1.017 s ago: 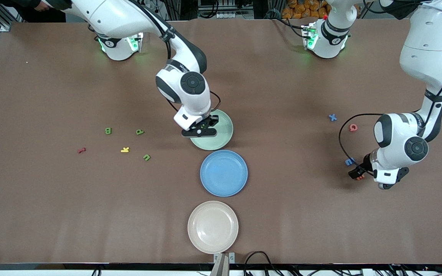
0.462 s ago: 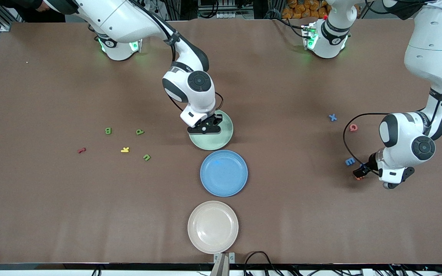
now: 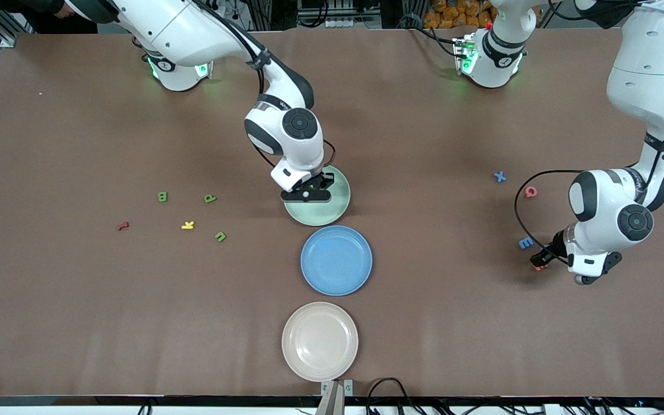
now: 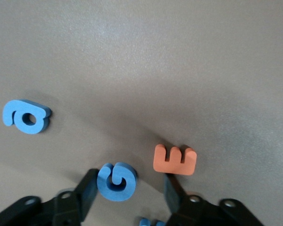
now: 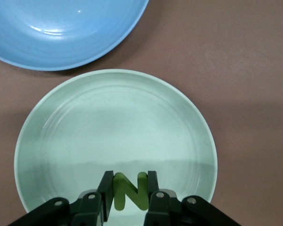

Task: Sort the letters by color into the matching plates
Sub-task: 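Release the N on the green plate while the left gripper grasps blue G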

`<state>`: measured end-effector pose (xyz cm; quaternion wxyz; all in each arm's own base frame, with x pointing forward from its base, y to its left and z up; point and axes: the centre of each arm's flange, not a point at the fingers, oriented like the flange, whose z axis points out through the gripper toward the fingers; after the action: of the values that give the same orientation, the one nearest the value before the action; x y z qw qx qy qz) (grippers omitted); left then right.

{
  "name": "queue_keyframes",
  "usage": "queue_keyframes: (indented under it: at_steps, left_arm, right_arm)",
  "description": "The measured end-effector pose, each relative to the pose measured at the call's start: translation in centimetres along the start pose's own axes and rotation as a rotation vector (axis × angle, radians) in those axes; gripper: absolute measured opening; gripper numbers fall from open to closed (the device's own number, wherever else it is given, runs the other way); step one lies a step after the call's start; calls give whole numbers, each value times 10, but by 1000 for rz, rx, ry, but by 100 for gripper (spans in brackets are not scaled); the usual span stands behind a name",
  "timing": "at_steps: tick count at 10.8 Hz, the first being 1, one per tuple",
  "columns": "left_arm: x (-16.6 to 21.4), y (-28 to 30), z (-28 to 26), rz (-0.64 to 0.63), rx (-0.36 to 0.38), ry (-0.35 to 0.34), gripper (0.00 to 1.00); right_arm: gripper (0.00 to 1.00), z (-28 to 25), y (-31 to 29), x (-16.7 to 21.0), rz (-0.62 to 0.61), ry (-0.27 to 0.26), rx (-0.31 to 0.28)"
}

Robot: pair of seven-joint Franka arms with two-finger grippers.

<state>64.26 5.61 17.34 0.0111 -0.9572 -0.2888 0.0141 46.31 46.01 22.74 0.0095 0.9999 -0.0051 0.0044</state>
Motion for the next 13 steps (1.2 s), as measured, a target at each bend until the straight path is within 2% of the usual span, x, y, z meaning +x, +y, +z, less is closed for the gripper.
queue_keyframes:
  at_steps: [2,3,5,8,10,13]
  left_arm:
    - [1,-1,-4,-2,-2,6,43]
    - [2,-1,-9,-3,-2,8,36]
    - [1,0,-7,0,-1,4,36]
    - [3,6,-18,6,-10,21,36]
    - [3,14,-39,10,-9,25,36]
    - [-5,48,-80,0,-9,-2,36]
  right_arm:
    - [57,0,0,0,6,0,0]
    - [61,0,1,1,8,0,0]
    - [76,-1,3,4,14,2,1]
    - [71,-11,26,31,68,13,15]
    - [72,-15,43,48,103,18,21]
    - [74,-32,60,59,132,19,-8]
